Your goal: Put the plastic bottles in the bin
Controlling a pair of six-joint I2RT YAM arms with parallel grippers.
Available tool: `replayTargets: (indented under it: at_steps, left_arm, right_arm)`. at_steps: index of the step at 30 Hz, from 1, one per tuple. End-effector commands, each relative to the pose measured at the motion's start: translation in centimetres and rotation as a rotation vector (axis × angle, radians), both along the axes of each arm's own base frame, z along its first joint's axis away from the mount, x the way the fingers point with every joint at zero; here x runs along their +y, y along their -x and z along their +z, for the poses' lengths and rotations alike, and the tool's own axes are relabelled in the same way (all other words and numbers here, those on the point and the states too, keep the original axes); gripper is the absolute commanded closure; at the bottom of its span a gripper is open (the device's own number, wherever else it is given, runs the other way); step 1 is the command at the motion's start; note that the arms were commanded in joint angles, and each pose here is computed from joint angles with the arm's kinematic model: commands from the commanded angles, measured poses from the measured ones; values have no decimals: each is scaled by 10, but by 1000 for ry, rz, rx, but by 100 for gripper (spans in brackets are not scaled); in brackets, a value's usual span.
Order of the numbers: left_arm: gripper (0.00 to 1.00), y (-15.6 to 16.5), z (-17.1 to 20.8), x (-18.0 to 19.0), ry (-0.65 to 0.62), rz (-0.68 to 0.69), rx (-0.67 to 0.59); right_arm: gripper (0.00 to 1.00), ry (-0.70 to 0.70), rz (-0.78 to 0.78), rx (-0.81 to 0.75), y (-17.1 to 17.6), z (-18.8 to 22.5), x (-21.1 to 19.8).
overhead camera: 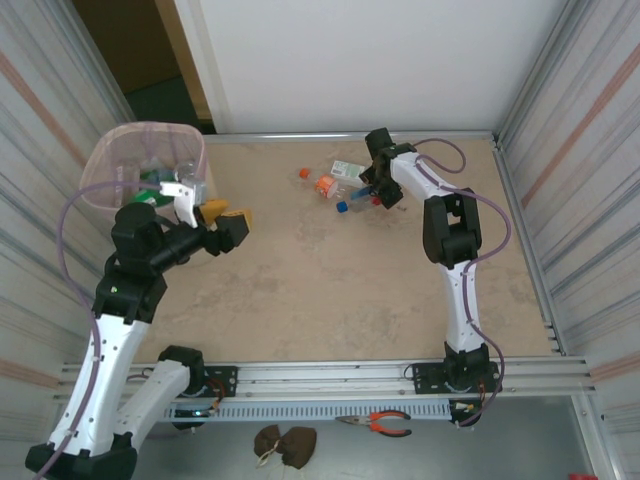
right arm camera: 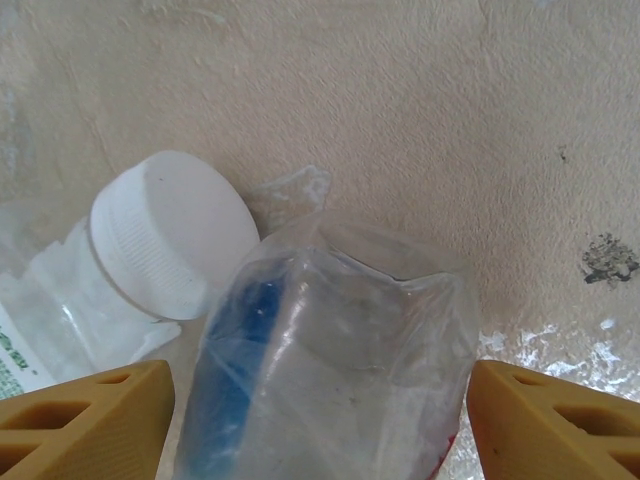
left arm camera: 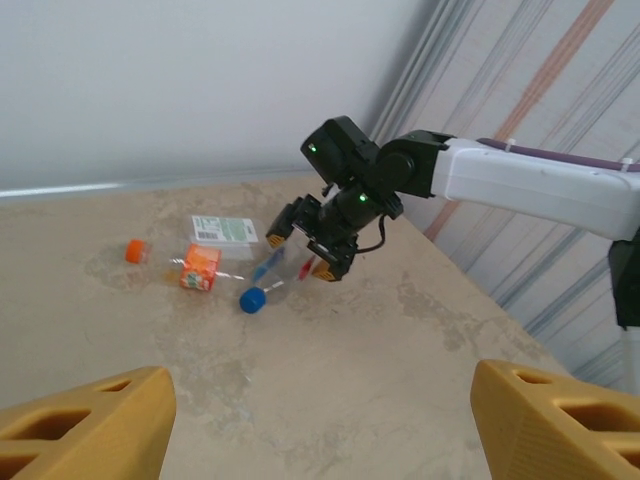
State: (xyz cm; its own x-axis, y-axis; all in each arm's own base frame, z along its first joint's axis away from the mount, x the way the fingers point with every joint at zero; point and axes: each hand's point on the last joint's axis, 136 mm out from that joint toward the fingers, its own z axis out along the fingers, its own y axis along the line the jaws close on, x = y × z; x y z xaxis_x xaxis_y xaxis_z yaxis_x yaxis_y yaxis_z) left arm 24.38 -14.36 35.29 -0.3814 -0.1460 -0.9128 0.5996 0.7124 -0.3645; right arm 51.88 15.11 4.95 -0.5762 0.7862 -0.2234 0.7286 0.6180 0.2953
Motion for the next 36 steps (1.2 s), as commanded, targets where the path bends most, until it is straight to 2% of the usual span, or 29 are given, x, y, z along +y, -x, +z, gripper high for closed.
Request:
replayTargets:
  at_steps: [1,5,10,19,22,27,36]
  left_arm:
    - [22,11,-5,-12,70,-75,65]
    - [22,17,-21,-11,139,-47,219]
    - [22,34,-35,-19,251,-75,361]
    - [20,50,-53,-39,406,-122,530]
    - [18,52,-58,-42,412,-141,542]
    - [2,52,-58,-31,421,-55,543]
    - [1,50,-45,-38,551,-135,476]
  right_arm:
    - [25,-12,-35,52,8,-13,-4]
    - [26,-32,-45,72,15,-17,-3]
    - [31,-33,-70,91,26,-19,-7]
    - [38,-7,-67,118,56,-21,-14]
    - [39,-11,-65,122,68,-22,-15]
    - [39,-12,-54,130,84,-20,-16]
    - [39,4,-25,91,94,1,-16]
